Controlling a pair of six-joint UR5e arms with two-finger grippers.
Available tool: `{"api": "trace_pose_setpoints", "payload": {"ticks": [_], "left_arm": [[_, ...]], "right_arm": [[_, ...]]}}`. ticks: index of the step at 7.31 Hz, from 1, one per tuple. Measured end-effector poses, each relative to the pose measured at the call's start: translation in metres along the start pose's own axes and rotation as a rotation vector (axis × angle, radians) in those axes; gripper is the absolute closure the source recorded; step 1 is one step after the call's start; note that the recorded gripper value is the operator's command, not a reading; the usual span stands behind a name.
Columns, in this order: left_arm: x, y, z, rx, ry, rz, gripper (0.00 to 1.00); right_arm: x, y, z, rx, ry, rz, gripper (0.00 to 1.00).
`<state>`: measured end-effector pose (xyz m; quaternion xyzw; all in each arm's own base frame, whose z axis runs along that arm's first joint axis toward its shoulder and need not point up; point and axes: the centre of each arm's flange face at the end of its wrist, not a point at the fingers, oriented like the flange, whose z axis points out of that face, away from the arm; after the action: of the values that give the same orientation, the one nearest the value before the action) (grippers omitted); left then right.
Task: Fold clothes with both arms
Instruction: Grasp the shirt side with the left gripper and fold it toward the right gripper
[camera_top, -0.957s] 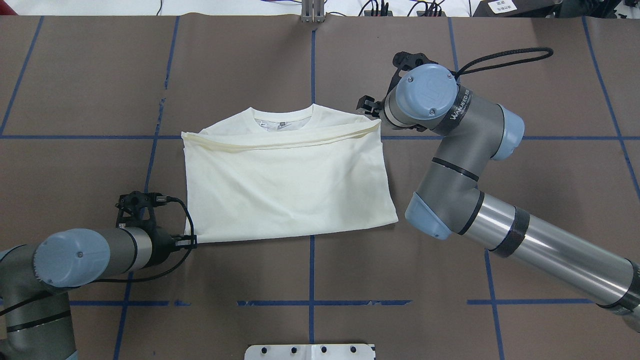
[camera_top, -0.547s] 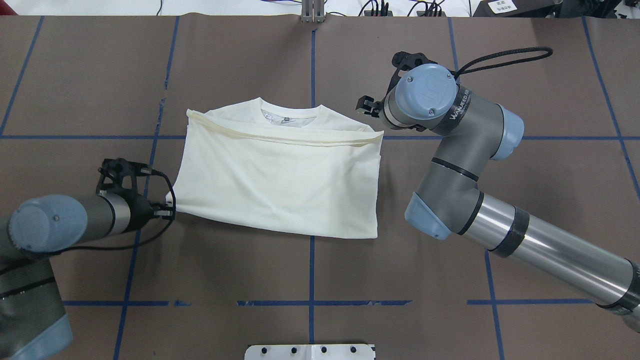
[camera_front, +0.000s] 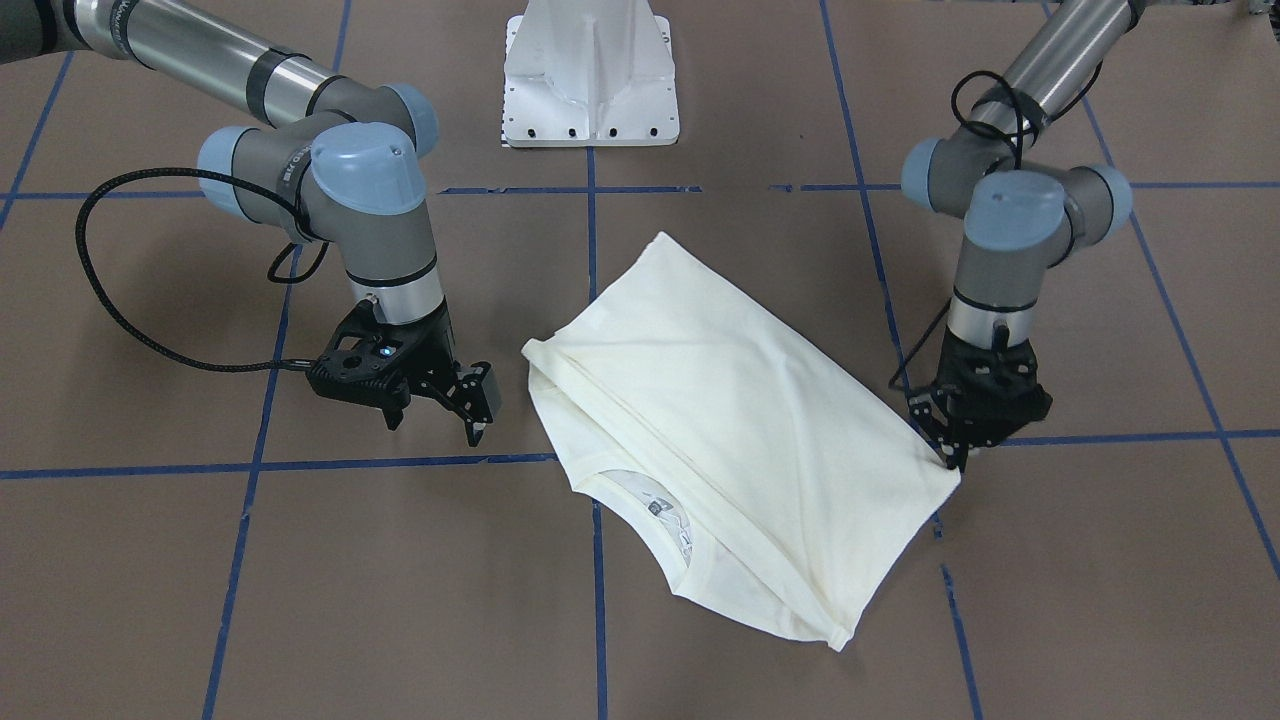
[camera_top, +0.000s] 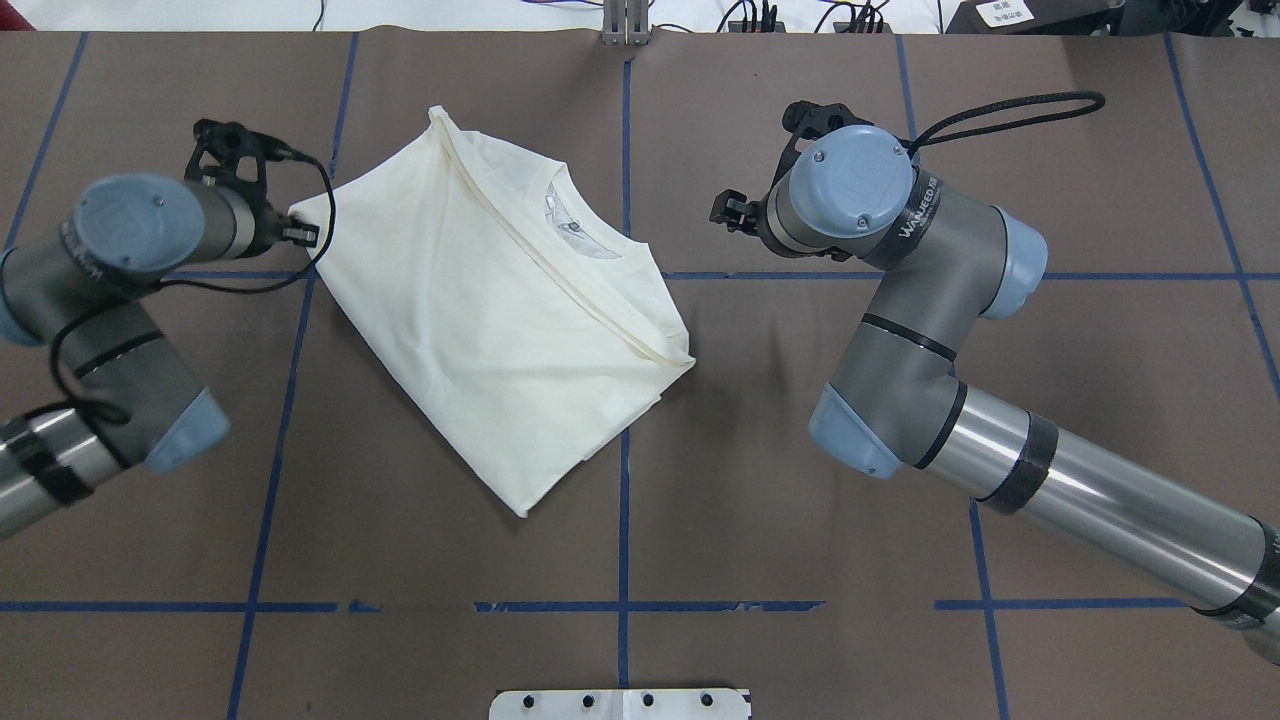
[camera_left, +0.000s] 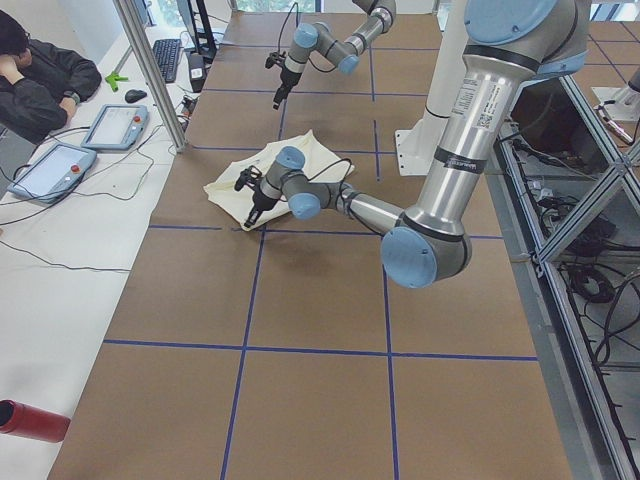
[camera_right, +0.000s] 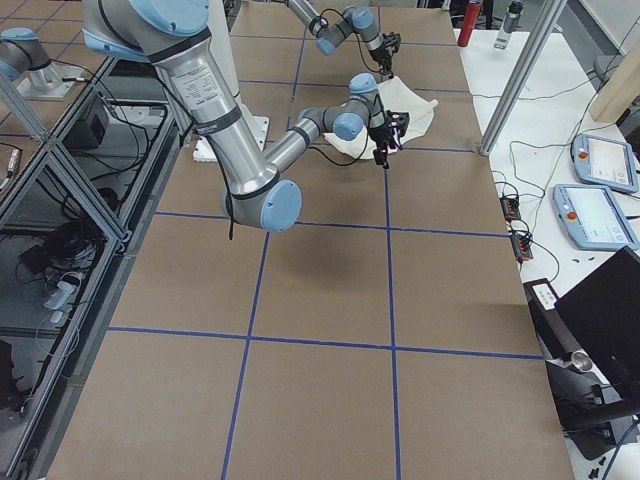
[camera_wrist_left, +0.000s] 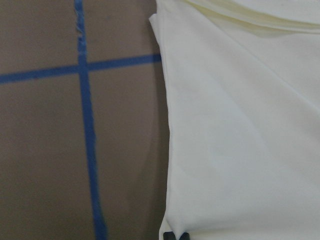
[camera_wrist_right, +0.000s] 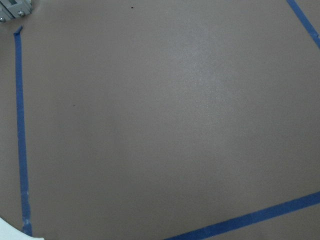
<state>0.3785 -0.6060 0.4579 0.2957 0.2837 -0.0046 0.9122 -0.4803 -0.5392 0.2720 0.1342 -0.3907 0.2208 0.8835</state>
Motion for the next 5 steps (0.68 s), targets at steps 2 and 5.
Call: {"api": "trace_pose_setpoints", "payload": {"ticks": [2,5], "left_arm": [[0.012,-0.075,0.057,0.044,-0.023,-0.006,1.0],[0.032,-0.128,0.065,0.076,-0.021,-0.021,0.01]], "right_arm": [[-0.003,0.0,-0.008,0.001,-0.015,0.005,0.0],[-0.006,0.002,-0.016,0.001,-0.032,0.002,0.0]]}}
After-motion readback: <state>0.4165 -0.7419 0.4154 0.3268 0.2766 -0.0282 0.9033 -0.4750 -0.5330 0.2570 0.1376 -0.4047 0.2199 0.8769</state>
